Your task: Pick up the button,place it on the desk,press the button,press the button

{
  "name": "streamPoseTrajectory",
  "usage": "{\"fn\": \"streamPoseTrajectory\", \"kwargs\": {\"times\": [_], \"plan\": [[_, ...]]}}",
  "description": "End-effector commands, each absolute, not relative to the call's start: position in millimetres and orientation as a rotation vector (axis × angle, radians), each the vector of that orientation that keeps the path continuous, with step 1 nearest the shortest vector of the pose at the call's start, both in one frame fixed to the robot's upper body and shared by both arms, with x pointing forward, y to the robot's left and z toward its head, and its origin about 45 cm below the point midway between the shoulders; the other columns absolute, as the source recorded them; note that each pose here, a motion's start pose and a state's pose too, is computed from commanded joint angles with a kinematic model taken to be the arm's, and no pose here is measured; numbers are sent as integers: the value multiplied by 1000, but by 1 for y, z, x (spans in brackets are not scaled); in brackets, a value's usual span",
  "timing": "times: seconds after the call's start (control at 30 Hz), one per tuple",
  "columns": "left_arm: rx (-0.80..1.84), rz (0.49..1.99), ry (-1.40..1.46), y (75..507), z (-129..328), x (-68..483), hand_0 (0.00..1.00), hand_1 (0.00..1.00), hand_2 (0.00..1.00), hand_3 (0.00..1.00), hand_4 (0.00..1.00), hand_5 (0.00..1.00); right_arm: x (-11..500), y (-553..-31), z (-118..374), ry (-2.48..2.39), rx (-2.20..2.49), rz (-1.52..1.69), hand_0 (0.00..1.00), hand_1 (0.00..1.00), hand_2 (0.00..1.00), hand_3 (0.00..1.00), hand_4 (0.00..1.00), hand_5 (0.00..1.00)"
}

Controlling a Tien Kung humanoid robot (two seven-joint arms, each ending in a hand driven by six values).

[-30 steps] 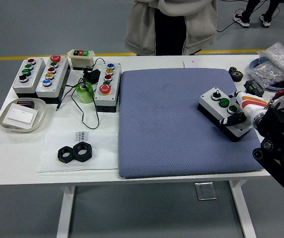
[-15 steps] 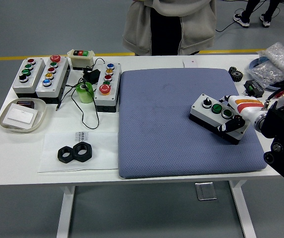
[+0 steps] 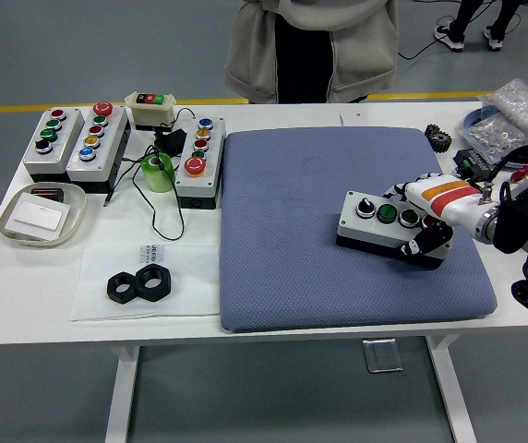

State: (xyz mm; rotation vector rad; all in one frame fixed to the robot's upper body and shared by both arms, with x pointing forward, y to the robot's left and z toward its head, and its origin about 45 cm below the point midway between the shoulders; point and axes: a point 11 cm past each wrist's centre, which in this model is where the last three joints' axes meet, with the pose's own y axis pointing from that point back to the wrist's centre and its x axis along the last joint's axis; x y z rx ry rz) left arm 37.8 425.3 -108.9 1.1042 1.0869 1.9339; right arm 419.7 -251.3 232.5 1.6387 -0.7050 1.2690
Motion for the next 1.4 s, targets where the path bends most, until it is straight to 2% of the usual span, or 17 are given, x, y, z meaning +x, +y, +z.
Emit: {"fn": "streamPoseTrajectory", "kwargs": {"times": [0.07,0.43,0.47,1.03,1.07,1.23,1.27,1.4], "plan": [[1104,1934,1087,425,-109,38,681,830,890,830,652,998,419,-250,234,-681,1643,1289,941,532,518,739,941,175],[1107,1933,1086,425,-109,37,683,829,890,830,650,998,413,-242,230,-526,1644,1363,941,535,523,746,931,171],[1107,1933,1086,425,-109,37,686,830,891,831,648,998,412,-241,229,-515,1648,1372,941,535,524,745,941,132],[1104,1934,1084,425,-109,39,687,832,890,832,647,998,413,-242,236,-448,1634,1470,946,543,543,775,940,91],[1104,1934,1084,425,-109,39,689,832,890,833,644,998,413,-242,235,-440,1629,1472,952,572,589,807,941,99],[1103,1934,1085,425,-109,39,689,832,890,833,644,998,413,-242,233,-412,1609,1482,952,572,589,807,941,99],[1103,1934,1085,425,-109,39,690,832,891,834,642,998,413,-242,233,-408,1607,1481,957,645,688,908,956,99],[1102,1934,1083,425,-109,40,690,832,891,834,642,998,413,-243,232,-398,1603,1467,957,645,688,908,956,99]]}}
